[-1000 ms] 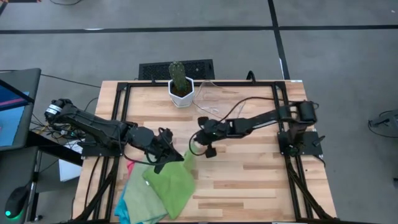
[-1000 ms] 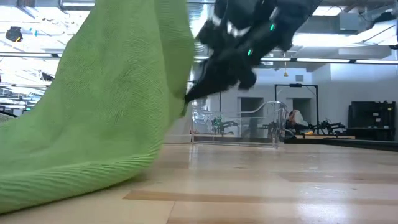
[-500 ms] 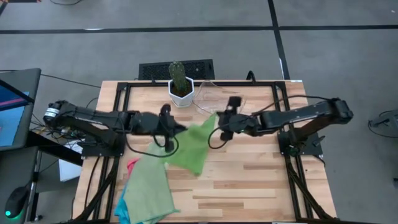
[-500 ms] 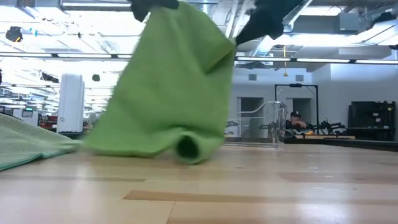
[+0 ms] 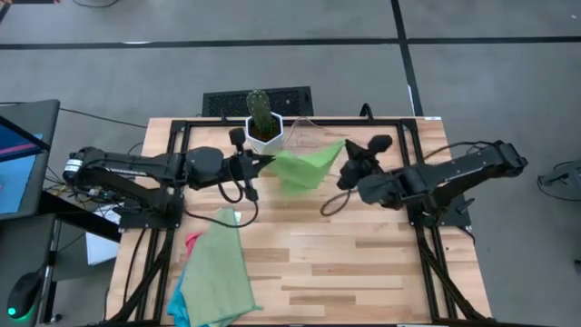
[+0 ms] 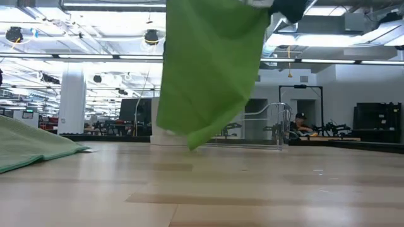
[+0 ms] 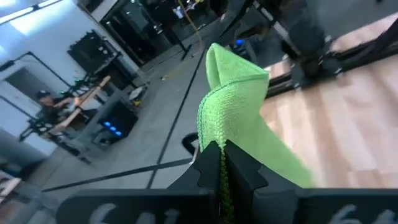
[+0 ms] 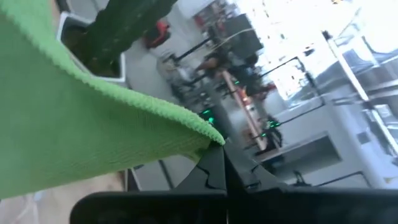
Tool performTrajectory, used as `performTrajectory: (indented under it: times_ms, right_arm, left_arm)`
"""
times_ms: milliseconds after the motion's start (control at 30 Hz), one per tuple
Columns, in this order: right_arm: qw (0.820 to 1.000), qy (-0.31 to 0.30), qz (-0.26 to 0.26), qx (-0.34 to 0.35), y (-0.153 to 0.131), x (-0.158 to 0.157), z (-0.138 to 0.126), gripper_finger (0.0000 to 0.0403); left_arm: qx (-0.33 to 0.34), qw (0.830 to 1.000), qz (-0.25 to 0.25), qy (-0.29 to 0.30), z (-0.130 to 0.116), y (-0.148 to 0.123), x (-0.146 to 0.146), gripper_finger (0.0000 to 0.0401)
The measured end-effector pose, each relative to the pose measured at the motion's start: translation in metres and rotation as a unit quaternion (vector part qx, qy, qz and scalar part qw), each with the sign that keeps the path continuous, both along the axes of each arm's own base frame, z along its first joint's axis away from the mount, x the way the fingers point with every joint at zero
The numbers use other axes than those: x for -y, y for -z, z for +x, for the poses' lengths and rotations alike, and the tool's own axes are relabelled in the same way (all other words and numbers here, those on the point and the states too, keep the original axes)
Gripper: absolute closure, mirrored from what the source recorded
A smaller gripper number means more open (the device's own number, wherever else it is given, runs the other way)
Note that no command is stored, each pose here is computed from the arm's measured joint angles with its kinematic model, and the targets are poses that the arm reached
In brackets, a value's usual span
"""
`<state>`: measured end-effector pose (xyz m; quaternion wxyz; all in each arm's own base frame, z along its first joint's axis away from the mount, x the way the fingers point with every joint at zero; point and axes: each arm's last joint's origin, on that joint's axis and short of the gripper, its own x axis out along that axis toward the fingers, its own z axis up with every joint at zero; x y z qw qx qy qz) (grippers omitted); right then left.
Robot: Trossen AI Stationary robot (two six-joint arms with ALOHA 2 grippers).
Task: Fold microfiber towels
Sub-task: Fold the green towel
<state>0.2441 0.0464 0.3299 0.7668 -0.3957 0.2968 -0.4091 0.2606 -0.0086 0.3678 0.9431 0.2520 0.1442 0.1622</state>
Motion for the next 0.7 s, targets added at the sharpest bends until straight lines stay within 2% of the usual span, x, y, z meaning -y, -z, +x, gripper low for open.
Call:
performTrajectory:
  times_ms: [167,300,367,467,700]
  right_arm:
    - [0.999,-0.041,-0.011,0.021,-0.008,-0.029,-0.016,0.0397]
    - [0.994,-0.104,0.002,0.024,-0.012,-0.049,-0.029,0.0397]
    - [0.991,-0.128,0.011,0.03,-0.014,-0.055,-0.034,0.0397]
    - [0.99,-0.127,0.021,0.048,-0.019,-0.052,-0.039,0.0397]
    - [0.997,-0.055,0.019,0.05,-0.021,-0.019,-0.032,0.0392]
  left_arm:
    - [-0.003,0.998,-0.051,0.029,-0.01,-0.029,0.019,0.0401]
    - [-0.016,0.992,-0.102,0.077,-0.016,-0.038,0.03,0.0401]
    - [-0.023,0.99,-0.112,0.089,-0.018,-0.039,0.031,0.0401]
    - [-0.037,0.991,-0.096,0.081,-0.018,-0.036,0.029,0.0401]
    - [-0.072,0.997,-0.014,-0.016,-0.015,-0.027,0.0,0.0401]
